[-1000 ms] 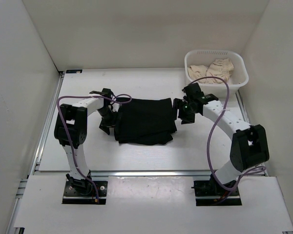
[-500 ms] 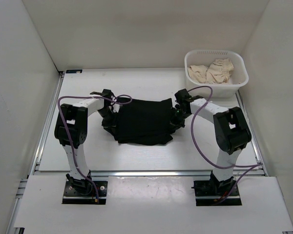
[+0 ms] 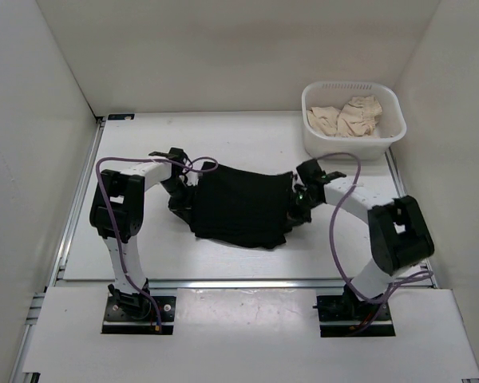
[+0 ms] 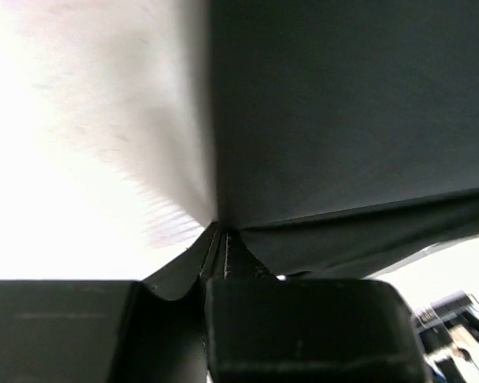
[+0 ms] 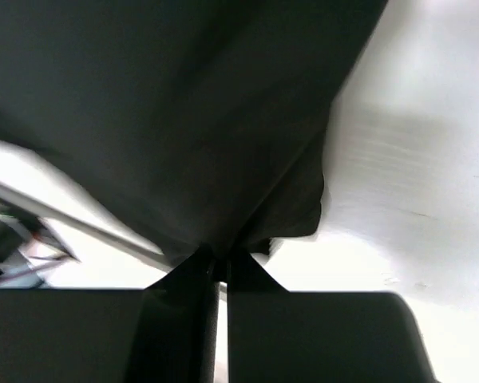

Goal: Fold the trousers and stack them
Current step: Fold the trousers

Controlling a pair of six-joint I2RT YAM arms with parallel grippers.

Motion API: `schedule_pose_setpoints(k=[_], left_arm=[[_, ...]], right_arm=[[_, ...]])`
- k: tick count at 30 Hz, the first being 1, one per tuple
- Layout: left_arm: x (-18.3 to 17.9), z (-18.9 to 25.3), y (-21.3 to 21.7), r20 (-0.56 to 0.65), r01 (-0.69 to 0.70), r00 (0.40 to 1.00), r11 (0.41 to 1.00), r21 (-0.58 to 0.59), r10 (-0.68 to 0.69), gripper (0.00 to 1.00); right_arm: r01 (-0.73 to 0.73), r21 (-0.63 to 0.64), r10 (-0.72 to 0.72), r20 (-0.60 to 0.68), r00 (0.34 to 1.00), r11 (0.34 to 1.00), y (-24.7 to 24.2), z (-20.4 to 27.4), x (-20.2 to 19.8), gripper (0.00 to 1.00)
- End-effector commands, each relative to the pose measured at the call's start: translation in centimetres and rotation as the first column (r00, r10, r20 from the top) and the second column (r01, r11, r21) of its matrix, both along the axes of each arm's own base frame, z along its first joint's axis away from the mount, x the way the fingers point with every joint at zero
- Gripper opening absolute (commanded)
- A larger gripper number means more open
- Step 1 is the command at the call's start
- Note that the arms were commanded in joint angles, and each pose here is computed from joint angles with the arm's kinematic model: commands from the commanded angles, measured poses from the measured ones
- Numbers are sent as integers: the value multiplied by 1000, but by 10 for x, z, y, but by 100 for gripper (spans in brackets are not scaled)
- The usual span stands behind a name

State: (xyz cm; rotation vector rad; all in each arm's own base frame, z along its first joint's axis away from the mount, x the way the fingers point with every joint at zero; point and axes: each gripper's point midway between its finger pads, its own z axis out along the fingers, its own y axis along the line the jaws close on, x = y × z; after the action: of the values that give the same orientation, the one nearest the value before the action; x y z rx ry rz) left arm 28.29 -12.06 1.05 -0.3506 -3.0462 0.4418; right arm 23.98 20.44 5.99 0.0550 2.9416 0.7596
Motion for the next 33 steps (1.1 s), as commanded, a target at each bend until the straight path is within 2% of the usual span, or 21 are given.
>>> schedule_pose_setpoints(k=[1,4,5,7,8,11,12,13,14,16,18,19,21,23,25,26,27,28,29,31,33], left_arm=[[-7,0,-1,-6,8,1000,1000,-15,-8,14],[-11,-1,-2,-18,8,1000,1000,-23,-8,14],[-14,-3,-1,-37,8,999,1000,-19,-8,14],[-20,-4,-1,-57,7,998,1000,-23,-8,14],[-23,-3,-1,-70,6,997,1000,-20,-8,17],[-29,4,1,-87,6,996,1000,-16,-7,35],[-30,10,1,-78,6,997,1000,-18,-8,43],[-32,13,2,-81,6,997,1000,-18,-8,50],[-33,24,2,-78,6,997,1000,-18,-8,57],[-24,41,0,-44,7,999,1000,-27,-8,68],[-7,55,0,20,9,1000,1000,-16,-8,71],[16,72,-2,94,-2,996,999,-34,5,74],[42,79,-7,146,-8,989,998,-61,17,83],[78,96,-17,229,1,973,996,-93,21,83],[96,83,-24,218,9,976,996,-90,11,83],[111,89,-28,251,12,968,995,-98,13,83],[116,87,-31,250,16,968,994,-111,13,83],[118,76,-39,227,28,974,993,-117,0,83],[123,80,-51,236,48,972,988,-149,-12,83],[131,68,-62,232,64,973,983,-175,-22,83],[136,64,-77,248,95,968,978,-187,-46,88]], right_arm=[[-54,-79,36,-219,975,995,-28,-60,-46,0],[-51,-87,29,-239,970,995,-33,-75,-42,0],[-47,-84,27,-228,973,995,-34,-75,-35,6],[-39,-118,11,-225,974,992,-45,-73,-29,30],[-39,-129,12,-206,979,991,-49,-70,-27,53],[5,-180,-31,-139,990,984,-74,-52,-22,66],[7,-188,-24,-89,996,982,-80,-39,-19,74],[-2,-209,-21,-105,994,978,-88,-33,-28,78],[-16,-212,8,-37,999,977,-90,-15,-20,84],[-1,-255,1,-2,1000,967,-101,5,-18,85],[31,-262,-6,97,995,965,-103,34,-3,89],[33,-260,-6,106,994,965,-102,39,0,90],[69,-232,-40,128,991,970,-97,50,9,90],[70,-191,-50,109,993,979,-87,50,14,92],[89,-153,-75,94,993,984,-80,52,17,92],[98,-150,-85,94,992,984,-79,50,20,91],[110,-140,-94,115,989,984,-77,48,26,86],[127,-126,-109,137,985,984,-75,50,32,71],[133,-93,-116,165,979,987,-69,49,40,63],[128,-75,-117,133,984,989,-63,37,43,47],[137,-83,-129,100,987,987,-61,18,51,45]])
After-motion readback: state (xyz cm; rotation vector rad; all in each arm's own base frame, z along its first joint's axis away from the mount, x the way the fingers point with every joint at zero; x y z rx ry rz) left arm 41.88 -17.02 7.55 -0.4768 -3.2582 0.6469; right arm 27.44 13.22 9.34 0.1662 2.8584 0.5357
